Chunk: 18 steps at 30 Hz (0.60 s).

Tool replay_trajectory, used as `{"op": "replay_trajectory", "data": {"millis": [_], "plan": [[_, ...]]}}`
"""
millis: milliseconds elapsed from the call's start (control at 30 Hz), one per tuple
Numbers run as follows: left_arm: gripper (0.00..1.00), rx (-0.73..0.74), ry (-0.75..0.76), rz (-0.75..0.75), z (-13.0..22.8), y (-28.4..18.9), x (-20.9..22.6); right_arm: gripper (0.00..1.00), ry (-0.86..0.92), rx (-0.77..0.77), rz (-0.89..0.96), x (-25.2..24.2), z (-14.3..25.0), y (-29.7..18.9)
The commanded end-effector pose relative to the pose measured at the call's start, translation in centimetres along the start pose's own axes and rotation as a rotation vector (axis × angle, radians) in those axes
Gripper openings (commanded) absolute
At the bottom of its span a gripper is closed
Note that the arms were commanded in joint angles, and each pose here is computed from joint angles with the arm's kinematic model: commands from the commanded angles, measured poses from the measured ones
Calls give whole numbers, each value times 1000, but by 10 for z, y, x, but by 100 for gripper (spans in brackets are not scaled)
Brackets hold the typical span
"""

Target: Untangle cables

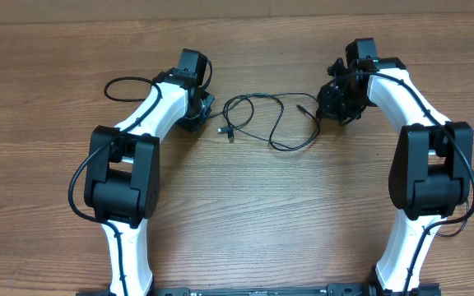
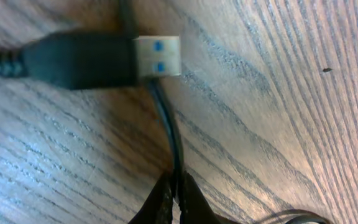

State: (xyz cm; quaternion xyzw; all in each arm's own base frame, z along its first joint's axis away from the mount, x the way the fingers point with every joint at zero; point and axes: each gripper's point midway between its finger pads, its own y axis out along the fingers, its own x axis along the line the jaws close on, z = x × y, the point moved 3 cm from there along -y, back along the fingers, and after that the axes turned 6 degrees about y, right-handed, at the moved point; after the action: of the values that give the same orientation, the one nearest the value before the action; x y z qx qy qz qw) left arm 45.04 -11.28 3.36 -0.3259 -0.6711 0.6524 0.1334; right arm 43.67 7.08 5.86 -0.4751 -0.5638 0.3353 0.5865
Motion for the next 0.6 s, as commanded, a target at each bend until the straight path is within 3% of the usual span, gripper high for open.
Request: {"op": "replay_trajectory", "data": {"millis": [0,200,333,567], "plan": [[4,67,43,-24,0,10,17,5,-17,-23,-15,7,-1,-10],[4,229,213,126,-6,-1,10,5,-18,-23,-15,7,-1,-10],[4,286,249,171,-21,-18,21,5,-17,-23,-15,7,-1,-10],[4,237,337,216,-58,-70,48,5,-17,-24,-15,7,-1,-10]]}}
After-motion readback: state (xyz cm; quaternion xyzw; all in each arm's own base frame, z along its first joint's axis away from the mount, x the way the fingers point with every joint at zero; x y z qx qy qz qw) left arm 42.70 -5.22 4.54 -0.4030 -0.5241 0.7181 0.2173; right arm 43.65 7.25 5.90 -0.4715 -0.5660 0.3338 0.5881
